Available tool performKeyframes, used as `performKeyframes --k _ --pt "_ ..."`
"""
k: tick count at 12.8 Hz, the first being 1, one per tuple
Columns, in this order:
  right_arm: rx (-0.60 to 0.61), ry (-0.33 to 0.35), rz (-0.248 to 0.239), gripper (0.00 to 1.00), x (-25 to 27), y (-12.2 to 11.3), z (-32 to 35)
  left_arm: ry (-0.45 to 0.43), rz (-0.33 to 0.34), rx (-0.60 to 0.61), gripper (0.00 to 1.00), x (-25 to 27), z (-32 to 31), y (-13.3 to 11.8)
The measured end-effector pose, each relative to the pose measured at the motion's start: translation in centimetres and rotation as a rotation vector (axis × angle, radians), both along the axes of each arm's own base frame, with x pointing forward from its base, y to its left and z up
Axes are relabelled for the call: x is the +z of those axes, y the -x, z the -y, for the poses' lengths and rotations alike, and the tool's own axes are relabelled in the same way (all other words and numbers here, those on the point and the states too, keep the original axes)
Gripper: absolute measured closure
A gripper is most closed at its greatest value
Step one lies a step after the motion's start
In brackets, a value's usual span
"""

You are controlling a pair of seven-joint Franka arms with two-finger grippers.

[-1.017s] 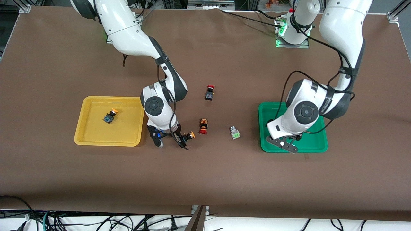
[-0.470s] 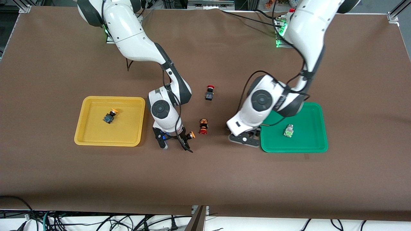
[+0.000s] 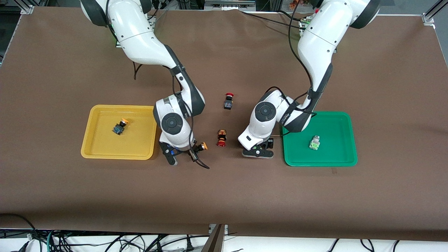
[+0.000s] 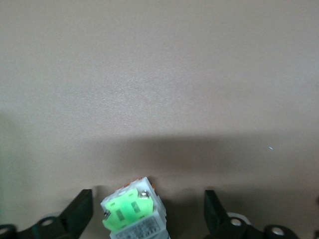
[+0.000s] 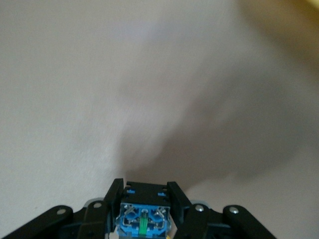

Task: Place green and yellow buttons in trays
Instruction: 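Place the black button in the yellow tray while the left gripper places green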

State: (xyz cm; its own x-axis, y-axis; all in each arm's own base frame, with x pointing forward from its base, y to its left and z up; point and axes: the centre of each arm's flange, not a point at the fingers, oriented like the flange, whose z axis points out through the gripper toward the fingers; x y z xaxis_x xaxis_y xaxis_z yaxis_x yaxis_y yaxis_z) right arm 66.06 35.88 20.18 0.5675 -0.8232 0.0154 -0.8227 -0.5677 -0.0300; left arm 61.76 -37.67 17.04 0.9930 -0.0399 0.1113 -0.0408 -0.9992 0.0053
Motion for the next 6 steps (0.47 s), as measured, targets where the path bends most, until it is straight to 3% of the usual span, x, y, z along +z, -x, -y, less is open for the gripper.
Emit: performKeyframes --k 4,6 --pt "0.114 0.031 -0.150 0.58 4.2 -1.5 6.9 -0.008 -0.007 0.025 0.55 0.4 -0.9 -0.6" --pt "0.235 0.043 -0.293 0.58 5.3 -0.9 10.3 -0.054 -0.051 0.047 0.58 2.2 -1.9 -1.3"
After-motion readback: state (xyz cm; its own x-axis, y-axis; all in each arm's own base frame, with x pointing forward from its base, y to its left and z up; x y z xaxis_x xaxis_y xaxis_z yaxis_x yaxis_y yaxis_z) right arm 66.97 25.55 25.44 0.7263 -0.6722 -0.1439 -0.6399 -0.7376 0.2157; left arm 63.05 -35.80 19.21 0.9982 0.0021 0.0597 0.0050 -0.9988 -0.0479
